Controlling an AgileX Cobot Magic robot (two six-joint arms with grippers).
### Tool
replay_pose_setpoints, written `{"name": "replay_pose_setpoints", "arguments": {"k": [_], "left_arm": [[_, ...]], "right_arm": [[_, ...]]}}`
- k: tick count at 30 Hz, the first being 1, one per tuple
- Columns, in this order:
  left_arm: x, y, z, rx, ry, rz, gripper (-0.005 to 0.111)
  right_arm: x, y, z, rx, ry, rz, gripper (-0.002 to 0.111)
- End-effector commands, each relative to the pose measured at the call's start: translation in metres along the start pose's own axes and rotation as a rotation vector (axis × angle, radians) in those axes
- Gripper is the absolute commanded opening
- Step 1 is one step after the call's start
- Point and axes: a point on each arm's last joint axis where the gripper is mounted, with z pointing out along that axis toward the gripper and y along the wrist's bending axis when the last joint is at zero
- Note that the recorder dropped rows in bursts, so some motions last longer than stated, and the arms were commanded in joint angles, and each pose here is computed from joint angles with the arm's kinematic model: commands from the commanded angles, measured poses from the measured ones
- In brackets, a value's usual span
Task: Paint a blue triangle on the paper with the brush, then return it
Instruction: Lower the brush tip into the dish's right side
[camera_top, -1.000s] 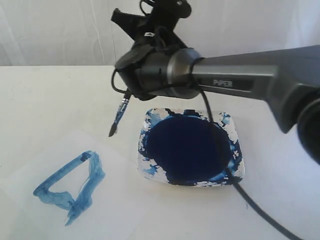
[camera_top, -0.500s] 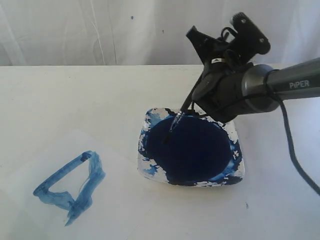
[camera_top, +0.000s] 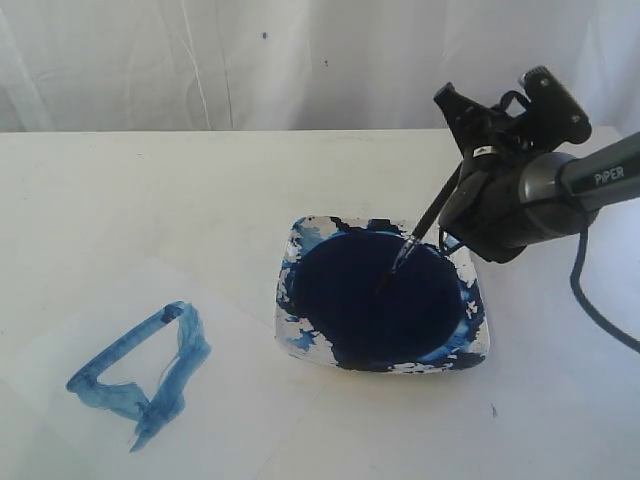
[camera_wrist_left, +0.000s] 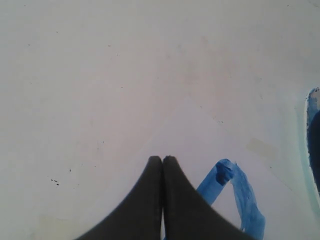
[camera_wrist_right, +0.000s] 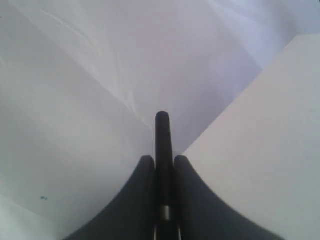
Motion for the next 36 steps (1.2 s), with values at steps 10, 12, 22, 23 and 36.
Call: {"name": "replay_pose_setpoints", "arguments": {"k": [10,12,22,23,36], "left_arm": [[0.002,-0.002,0.0,0.012,0.006,-0.007,0.0],[0.002,-0.002,0.0,0.012,0.006,-0.007,0.0],[0.002,-0.002,0.0,0.012,0.006,-0.007,0.0],[0.002,-0.002,0.0,0.012,0.006,-0.007,0.0],[0.002,-0.002,0.0,0.012,0.006,-0.007,0.0]], "right_arm": [[0.026,-0.024,0.022,0.095,0.027,-0.064,0.0],[0.024,-0.024,0.022,0.095,0.006,-0.1,0.0],[0.039,-0.037,0.023,0.124,0.04,-0.143,0.0],[0.039,-0.037,0.023,0.124,0.04,-0.142,0.0],[0.048,-0.047,0.024,0.164,0.056,-0.161,0.0]]}}
